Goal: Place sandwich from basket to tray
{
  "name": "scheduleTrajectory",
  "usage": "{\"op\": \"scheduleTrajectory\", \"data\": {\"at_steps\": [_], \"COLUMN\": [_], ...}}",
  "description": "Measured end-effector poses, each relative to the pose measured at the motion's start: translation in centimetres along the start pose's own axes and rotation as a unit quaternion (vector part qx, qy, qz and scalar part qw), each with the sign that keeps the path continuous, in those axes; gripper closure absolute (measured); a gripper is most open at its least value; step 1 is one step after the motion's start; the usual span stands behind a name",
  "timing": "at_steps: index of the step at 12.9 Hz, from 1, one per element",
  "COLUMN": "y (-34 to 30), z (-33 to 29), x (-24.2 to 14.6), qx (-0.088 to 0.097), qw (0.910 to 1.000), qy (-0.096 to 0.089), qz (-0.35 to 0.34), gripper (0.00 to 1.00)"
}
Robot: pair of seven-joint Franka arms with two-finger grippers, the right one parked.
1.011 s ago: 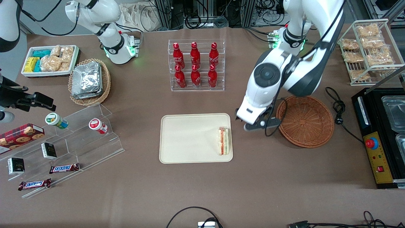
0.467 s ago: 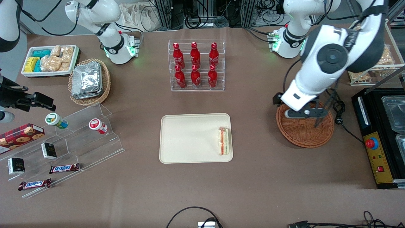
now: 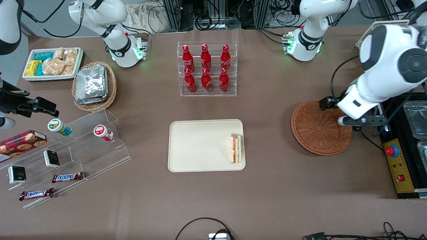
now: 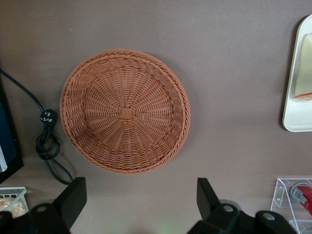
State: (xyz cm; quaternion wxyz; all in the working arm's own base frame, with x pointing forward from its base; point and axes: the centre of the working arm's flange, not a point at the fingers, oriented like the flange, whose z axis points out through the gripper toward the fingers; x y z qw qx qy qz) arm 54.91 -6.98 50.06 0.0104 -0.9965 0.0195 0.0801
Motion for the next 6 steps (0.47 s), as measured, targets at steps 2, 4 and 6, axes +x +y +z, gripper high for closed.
{"op": "scheduleTrajectory", "data": {"at_steps": [2, 4, 6], "y": [-1.3, -2.2, -2.6], "z": [-1.6, -3.5, -4.7], "x": [-0.1, -0.2, 0.1], "qx": [-0.002, -0.004, 0.002], "qw": [0.9999, 0.9997, 0.9992], "qy": [0.004, -0.002, -0.02], "qz": [0.011, 0.024, 0.033], "gripper": [0.0, 0.0, 0.0]}}
